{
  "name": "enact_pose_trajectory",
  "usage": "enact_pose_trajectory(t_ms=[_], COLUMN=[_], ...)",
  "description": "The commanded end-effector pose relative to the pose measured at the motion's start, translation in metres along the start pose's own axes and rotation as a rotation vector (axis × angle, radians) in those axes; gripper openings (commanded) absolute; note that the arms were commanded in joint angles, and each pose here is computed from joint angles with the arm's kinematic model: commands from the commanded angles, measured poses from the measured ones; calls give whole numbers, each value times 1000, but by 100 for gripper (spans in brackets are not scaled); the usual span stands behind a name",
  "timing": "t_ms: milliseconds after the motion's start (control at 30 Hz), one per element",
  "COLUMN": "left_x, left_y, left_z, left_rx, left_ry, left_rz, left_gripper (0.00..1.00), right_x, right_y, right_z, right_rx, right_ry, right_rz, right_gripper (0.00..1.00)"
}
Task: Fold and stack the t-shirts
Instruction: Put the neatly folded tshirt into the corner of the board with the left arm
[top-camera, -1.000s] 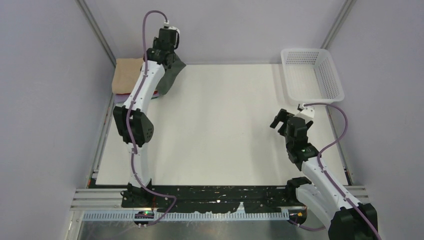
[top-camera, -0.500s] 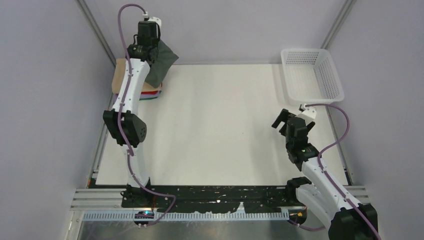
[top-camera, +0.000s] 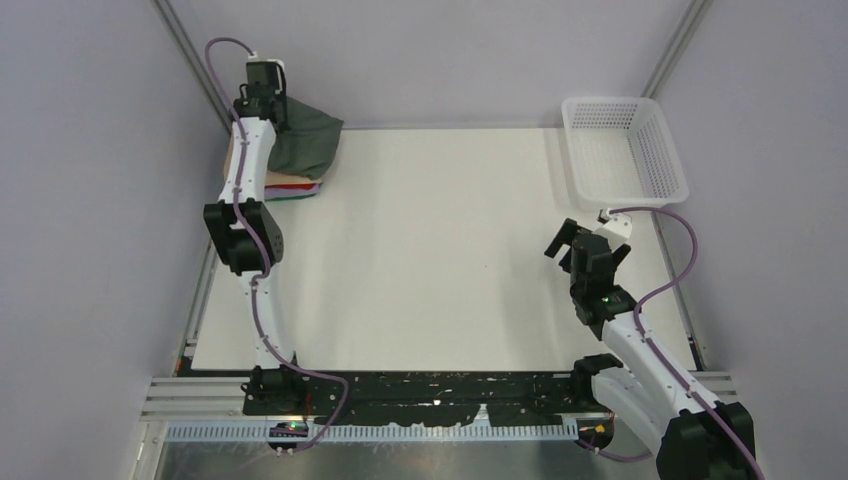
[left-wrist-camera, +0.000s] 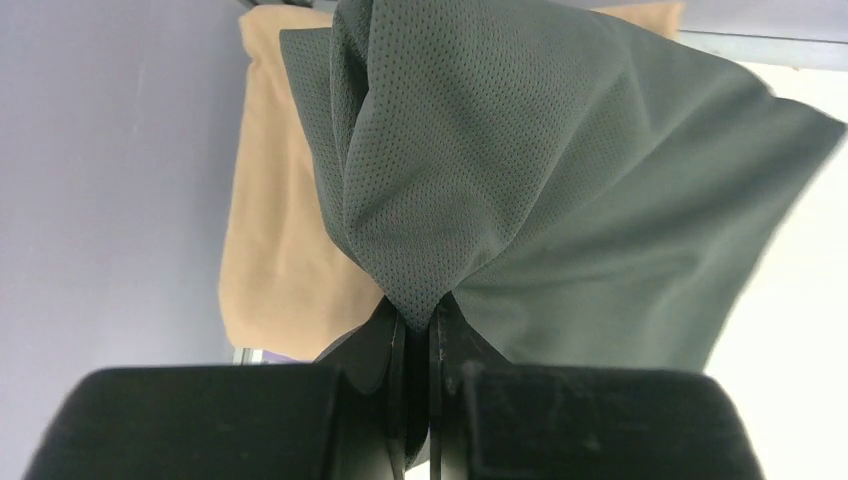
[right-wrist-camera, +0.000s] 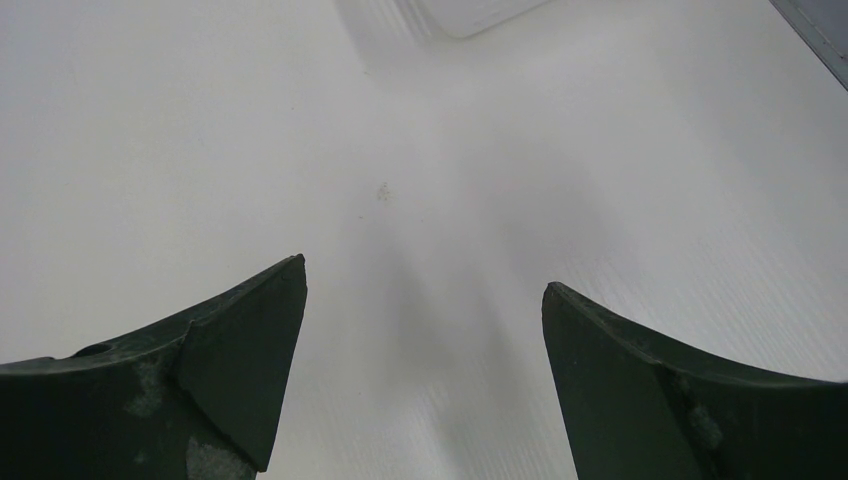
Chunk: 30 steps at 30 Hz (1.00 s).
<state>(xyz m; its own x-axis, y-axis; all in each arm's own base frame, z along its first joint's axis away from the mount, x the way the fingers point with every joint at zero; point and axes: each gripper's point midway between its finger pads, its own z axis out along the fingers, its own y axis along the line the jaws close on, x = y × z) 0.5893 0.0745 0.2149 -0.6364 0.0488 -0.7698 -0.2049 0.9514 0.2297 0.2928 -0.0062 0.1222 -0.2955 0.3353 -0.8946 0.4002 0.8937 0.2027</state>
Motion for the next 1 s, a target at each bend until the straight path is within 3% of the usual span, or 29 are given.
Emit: enact_pose_trajectory(t_ms=[0, 467, 500, 600, 667, 700, 967], left_x=[-35, -5, -5, -6, -11, -16, -55], left_y=[36, 65, 67, 73, 76, 76, 59], left_z=[-9, 28, 30, 29, 22, 17, -29], left_rx=[-38, -76, -87, -107, -116, -109, 54], left_ry=[-104, -40, -42, -49, -63, -75, -197], left_rz=[-86, -190, -196, -224, -247, -257, -350], left_gripper=[0, 1, 9, 45, 91, 99, 100], right_x=[-16, -20, -21, -20, -21, -18, -14], right_y=[-2, 0, 1, 1, 5, 8, 20], right_z=[0, 2, 2, 3, 3, 4, 7], right_rx=[31, 41, 39, 40, 22, 6, -44], right_ry=[-43, -35, -35, -29, -26, -12, 25], right_rz=[25, 15, 15, 8, -1, -9, -28], right_gripper=[95, 95, 95, 96, 96, 95, 95])
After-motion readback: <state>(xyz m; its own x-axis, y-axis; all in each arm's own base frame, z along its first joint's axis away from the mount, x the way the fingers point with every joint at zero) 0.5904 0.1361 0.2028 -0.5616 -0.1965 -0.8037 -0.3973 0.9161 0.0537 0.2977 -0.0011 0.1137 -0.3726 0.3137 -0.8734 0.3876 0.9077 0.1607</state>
